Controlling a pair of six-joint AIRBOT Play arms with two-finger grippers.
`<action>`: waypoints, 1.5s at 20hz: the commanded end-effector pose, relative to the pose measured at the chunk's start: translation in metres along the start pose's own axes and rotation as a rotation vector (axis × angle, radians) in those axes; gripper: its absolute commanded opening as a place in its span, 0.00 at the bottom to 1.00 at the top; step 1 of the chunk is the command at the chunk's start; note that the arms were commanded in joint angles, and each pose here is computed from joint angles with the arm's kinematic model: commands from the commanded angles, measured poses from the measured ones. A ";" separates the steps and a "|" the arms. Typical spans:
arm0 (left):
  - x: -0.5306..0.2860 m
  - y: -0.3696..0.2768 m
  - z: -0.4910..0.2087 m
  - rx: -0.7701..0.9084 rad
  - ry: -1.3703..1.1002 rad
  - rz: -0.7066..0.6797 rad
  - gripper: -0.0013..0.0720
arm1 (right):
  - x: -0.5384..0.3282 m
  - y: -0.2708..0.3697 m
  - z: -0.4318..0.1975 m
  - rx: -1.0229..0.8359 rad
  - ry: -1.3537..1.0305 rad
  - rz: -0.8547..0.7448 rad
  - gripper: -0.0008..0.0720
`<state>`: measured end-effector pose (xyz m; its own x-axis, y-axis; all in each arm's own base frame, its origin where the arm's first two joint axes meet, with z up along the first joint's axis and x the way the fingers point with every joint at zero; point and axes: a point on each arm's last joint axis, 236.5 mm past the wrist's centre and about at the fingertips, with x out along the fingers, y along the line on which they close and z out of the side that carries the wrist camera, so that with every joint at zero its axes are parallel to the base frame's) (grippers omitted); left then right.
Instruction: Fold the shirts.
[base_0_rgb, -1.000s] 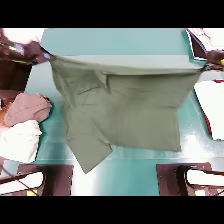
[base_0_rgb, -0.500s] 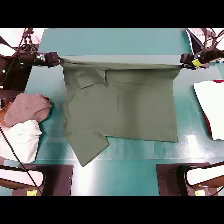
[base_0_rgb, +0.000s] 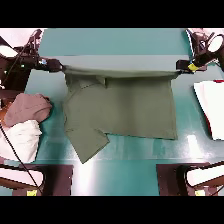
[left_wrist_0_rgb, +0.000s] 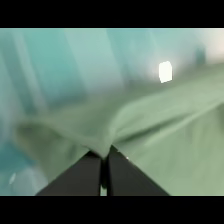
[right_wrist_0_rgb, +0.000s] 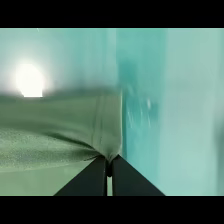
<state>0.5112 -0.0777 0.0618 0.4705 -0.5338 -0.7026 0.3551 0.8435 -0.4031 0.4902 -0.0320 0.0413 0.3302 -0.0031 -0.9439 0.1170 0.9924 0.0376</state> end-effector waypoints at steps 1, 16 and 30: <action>-0.008 0.005 -0.065 -0.007 0.277 0.023 0.05 | -0.001 -0.007 -0.037 -0.033 0.153 -0.060 0.03; 0.005 0.020 -0.152 -0.158 0.502 0.049 0.58 | 0.046 0.045 -0.113 0.007 0.376 0.171 0.47; -0.058 -0.035 -0.263 -0.387 0.497 0.148 0.67 | -0.070 0.013 -0.072 0.029 0.048 0.169 0.54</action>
<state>0.3070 -0.0502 -0.0193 0.0294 -0.3799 -0.9245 0.0388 0.9247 -0.3788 0.3965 -0.0051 0.0605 0.2108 0.1852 -0.9598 0.0927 0.9737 0.2082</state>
